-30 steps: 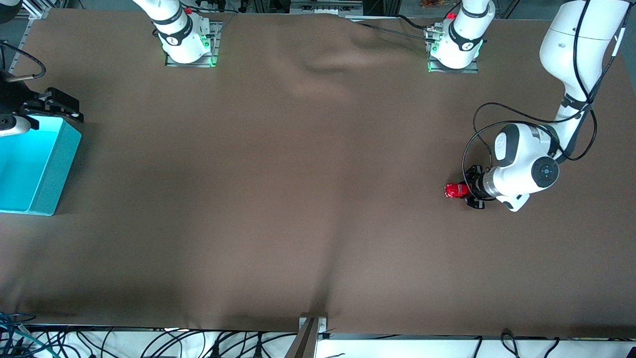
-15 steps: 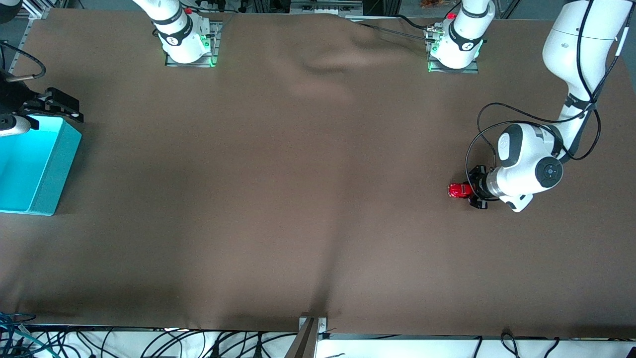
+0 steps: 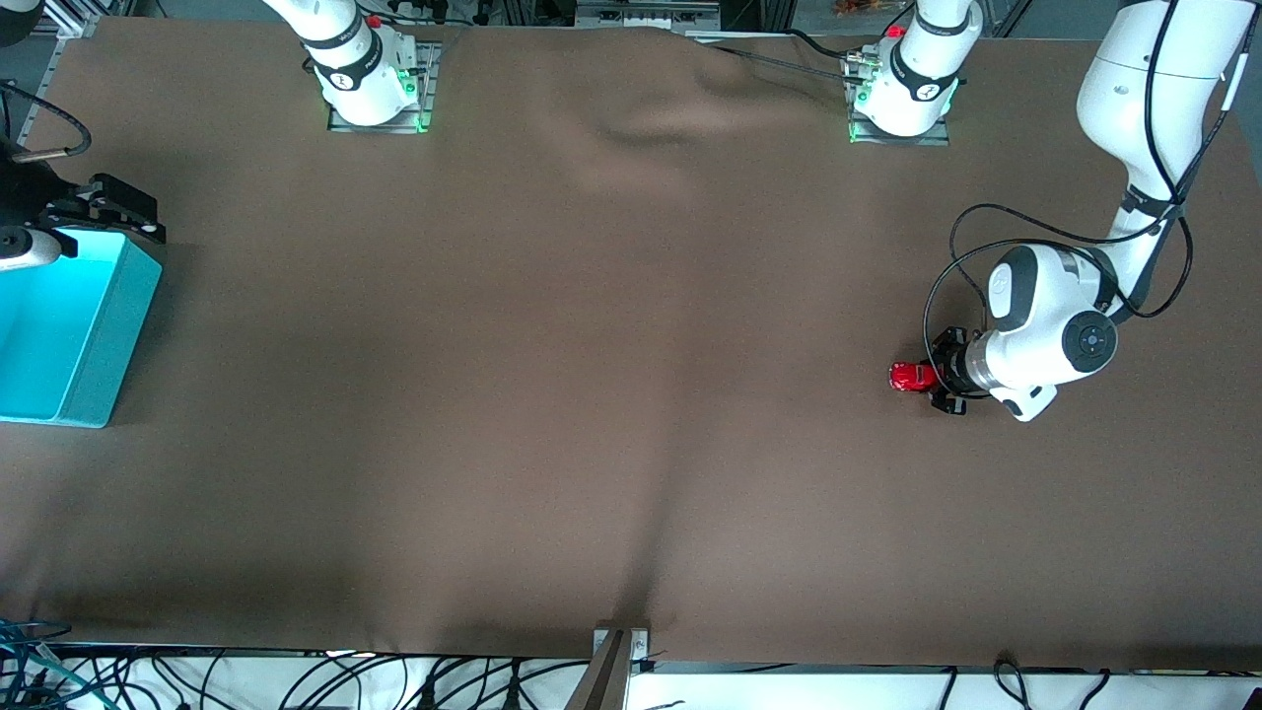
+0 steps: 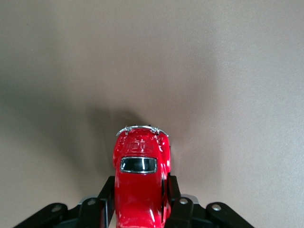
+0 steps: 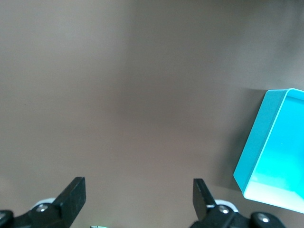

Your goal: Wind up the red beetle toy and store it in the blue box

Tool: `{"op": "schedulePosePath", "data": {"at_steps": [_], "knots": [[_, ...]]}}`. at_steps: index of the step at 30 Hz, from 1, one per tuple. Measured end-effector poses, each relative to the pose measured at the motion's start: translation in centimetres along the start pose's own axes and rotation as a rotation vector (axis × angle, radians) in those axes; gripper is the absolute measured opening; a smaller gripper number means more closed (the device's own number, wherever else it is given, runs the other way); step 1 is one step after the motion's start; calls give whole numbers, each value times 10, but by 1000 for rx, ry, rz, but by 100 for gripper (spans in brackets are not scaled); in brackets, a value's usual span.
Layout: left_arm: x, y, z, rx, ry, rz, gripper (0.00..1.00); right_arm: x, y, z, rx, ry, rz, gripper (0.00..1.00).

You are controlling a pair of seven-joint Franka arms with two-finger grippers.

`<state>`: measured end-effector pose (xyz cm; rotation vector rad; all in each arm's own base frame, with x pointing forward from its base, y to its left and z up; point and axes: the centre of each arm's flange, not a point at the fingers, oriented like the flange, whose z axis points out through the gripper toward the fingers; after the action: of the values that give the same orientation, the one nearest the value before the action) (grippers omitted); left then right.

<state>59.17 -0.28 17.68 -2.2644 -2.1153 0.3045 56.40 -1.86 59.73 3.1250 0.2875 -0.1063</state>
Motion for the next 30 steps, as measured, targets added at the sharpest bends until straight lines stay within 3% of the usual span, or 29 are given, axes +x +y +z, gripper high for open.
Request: {"op": "schedulePosePath", "data": {"at_steps": [30], "knots": [[0,0,0,-1,0,-38,47,0,0,0,0,0,0,100]]}}
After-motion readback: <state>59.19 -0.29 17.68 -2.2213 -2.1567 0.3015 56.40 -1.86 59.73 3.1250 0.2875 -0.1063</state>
